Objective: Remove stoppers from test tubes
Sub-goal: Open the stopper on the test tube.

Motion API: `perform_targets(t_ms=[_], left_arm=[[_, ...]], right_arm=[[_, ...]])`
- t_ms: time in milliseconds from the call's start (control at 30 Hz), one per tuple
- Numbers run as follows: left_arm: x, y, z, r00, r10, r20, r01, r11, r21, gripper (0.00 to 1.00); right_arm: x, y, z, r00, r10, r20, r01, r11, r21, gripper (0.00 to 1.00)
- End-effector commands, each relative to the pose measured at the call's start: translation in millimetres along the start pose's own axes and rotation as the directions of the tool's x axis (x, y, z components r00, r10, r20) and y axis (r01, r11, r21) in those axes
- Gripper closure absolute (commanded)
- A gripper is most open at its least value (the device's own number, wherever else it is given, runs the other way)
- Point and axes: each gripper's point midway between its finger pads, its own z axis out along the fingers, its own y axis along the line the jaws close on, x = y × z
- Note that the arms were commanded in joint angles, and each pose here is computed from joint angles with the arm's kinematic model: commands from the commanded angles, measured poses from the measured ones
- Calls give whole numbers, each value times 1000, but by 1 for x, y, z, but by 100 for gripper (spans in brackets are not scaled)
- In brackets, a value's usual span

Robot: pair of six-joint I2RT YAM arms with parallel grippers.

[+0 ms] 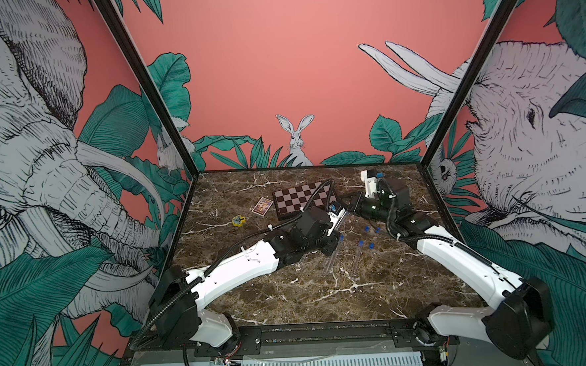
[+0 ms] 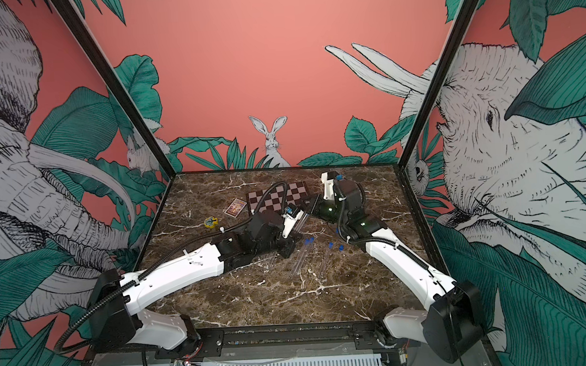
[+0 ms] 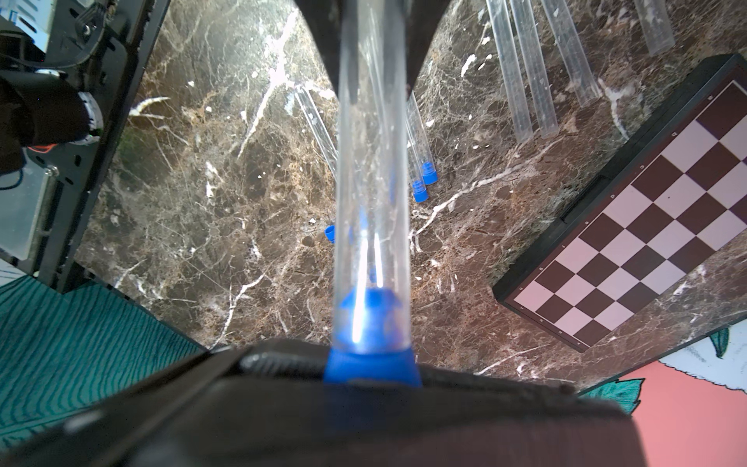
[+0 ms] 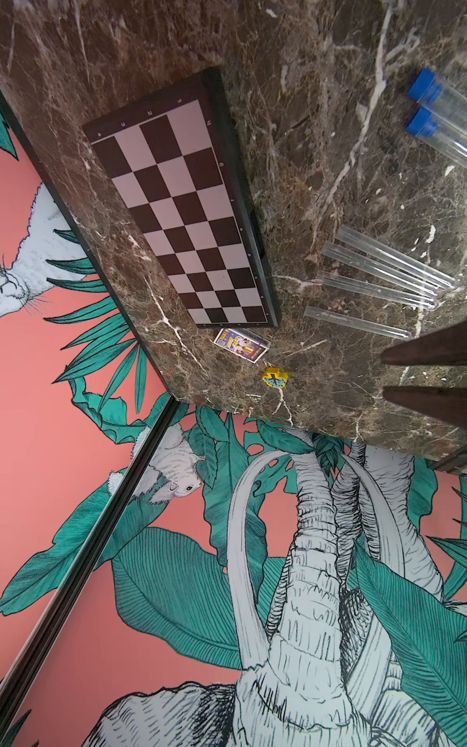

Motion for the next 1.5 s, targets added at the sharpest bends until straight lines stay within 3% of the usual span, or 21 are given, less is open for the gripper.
perform_targets(t_ms=[0, 367, 467, 800, 1100, 1467], left_arm=[[-48, -8, -25, 988, 19, 150, -22, 1000, 18, 100], [-45, -6, -29, 988, 19, 155, -21, 1000, 10, 100], [-42, -6, -28, 988, 14, 151, -17, 1000, 17, 100], [-45, -8, -28, 987, 16, 157, -20, 1000, 23, 100], [-45, -8, -27, 988, 19, 152, -23, 999, 24, 100], [-35, -6, -23, 991, 23, 133, -25, 1000, 14, 100]], right_arm=[[19, 0, 8, 998, 21, -63, -22, 1000, -21, 99], [2, 1, -4, 1000, 20, 23, -20, 1000, -15, 100], [0, 6, -3, 1000, 18, 13, -17, 999, -28, 86], [8, 6, 1, 999, 25, -27, -26, 999, -38, 80], [7, 7, 1, 1000, 22, -18, -23, 999, -39, 100], [-3, 8, -4, 999, 38, 27, -37, 998, -48, 100]])
